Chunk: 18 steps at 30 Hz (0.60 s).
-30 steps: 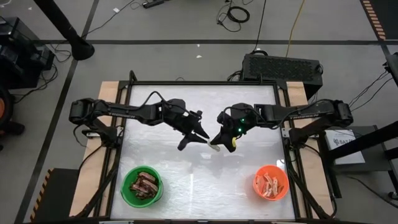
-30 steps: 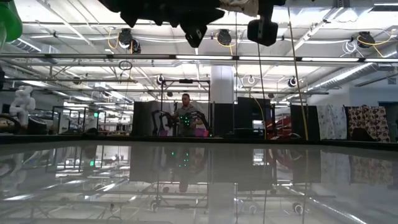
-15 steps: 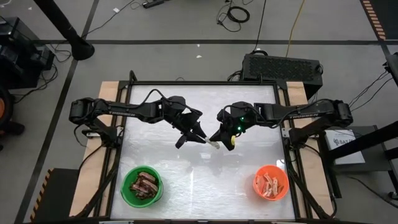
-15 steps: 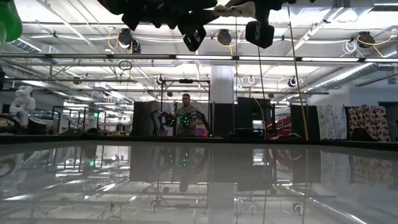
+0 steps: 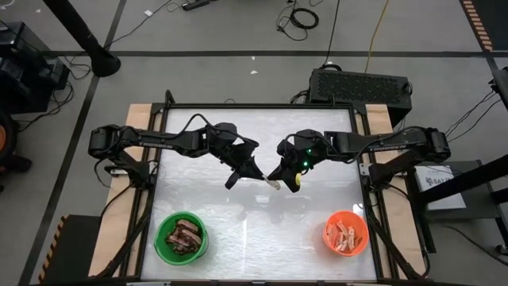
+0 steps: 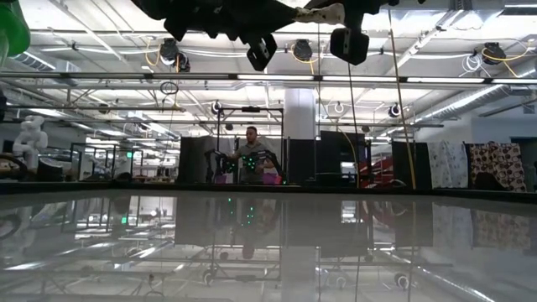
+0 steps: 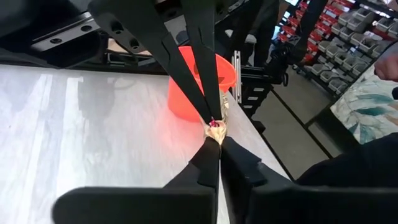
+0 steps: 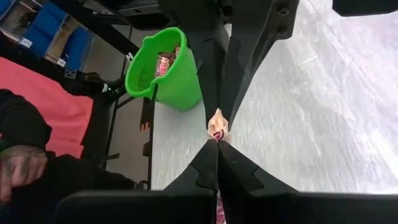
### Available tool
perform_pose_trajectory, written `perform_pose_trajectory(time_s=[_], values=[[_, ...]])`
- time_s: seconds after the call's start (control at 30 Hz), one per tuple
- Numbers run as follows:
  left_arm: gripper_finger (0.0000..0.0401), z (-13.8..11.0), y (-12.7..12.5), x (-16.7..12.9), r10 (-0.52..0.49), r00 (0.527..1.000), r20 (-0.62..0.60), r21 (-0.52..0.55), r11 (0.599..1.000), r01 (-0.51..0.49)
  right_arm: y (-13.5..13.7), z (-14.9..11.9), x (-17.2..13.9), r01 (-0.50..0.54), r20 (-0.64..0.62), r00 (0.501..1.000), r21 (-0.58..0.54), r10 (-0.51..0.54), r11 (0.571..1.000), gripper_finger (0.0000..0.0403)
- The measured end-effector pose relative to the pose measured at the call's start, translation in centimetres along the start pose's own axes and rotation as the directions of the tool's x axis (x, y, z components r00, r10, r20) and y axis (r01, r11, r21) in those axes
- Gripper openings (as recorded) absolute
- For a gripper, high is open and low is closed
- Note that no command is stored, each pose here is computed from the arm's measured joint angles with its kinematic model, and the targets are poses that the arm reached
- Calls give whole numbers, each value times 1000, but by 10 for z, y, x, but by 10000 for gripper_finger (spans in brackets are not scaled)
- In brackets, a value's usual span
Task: Sort candy by brand, put in halloween buckets
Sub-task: Put the white candy into the orange bucket
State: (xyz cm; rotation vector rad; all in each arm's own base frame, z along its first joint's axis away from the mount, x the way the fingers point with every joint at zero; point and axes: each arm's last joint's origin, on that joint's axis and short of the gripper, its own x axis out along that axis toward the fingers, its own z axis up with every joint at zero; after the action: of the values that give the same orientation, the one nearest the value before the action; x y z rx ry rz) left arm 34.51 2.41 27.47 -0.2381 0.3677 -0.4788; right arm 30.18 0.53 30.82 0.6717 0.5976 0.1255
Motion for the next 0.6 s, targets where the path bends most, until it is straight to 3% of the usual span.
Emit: perform_pose_trajectory(time_s=[0.37, 0.6], values=[[3, 0, 3, -1, 47, 999, 7, 8, 999, -47, 0, 0, 0, 3, -1, 1000, 1, -3, 1000, 3], [3, 1, 4, -1, 82, 997, 11, -16, 997, -82, -5, -7, 0, 52, -65, 997, 6, -52, 999, 36]])
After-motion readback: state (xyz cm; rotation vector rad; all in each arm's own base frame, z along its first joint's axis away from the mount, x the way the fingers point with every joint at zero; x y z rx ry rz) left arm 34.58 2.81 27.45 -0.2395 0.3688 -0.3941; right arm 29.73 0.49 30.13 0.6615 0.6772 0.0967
